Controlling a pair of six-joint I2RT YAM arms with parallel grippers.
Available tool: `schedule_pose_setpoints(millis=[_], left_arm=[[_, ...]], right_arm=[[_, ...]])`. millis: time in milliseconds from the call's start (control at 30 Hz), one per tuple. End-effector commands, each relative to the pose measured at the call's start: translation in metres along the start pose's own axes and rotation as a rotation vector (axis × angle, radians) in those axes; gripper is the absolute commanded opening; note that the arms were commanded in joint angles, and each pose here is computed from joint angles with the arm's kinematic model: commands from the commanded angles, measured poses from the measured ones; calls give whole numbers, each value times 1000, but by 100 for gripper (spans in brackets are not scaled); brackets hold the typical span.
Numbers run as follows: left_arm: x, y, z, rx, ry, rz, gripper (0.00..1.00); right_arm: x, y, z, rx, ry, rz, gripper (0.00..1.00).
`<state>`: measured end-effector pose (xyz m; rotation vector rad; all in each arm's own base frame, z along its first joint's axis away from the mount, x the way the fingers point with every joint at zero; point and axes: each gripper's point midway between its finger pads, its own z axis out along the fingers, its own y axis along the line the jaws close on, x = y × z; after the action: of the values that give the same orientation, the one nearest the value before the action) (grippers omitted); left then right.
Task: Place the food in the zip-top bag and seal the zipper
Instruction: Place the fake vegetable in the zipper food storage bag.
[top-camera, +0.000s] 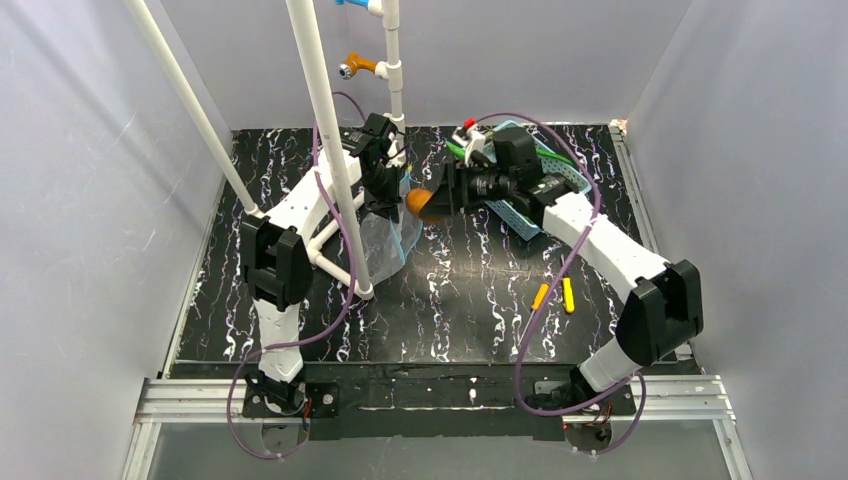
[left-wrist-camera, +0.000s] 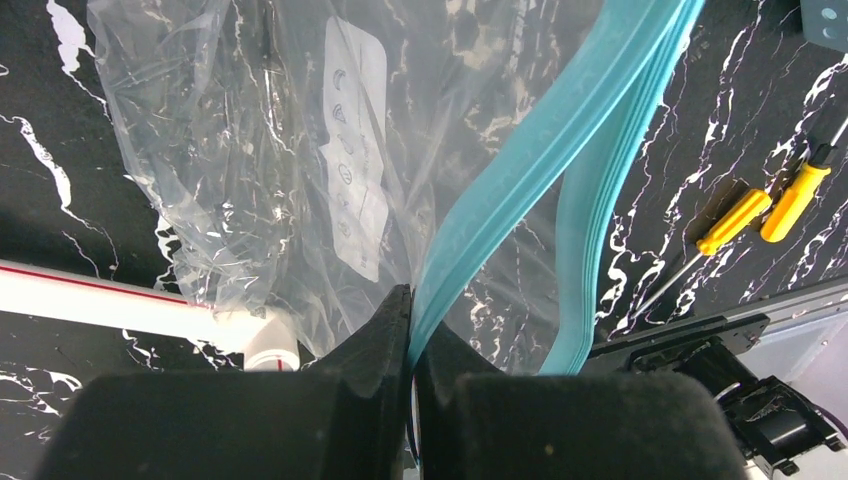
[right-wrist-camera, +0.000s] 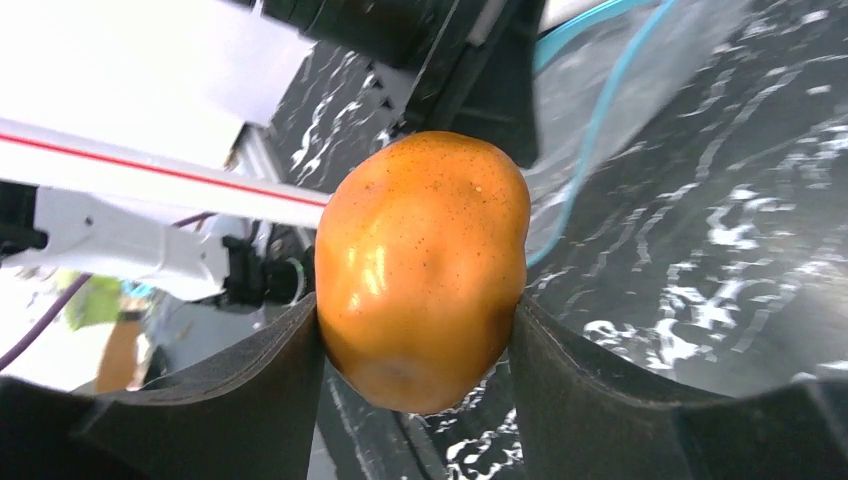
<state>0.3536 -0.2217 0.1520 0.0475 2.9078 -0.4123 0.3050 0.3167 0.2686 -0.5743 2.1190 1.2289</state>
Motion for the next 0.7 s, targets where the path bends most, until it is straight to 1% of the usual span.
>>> schedule_pose_setpoints(millis=[0, 100, 233, 433, 533, 667], left_arm=[[10, -7, -10, 28, 10, 26, 0], [10, -7, -12, 34, 8, 25, 0], [11, -10, -16, 51, 6, 27, 0], [10, -22, -24, 116, -3, 37, 0], [10, -26, -29, 136, -11, 37, 0], [12, -35, -34, 183, 2, 36, 0]], right_arm=[[7, 34, 15, -201, 17, -9, 5], [18, 23, 32, -186, 39, 18, 5], [30, -12, 48, -18, 79, 61, 1], [42, -33, 60, 73, 153, 122, 2], [40, -45, 59, 155, 153, 135, 4], [32, -54, 57, 301, 151, 96, 8]])
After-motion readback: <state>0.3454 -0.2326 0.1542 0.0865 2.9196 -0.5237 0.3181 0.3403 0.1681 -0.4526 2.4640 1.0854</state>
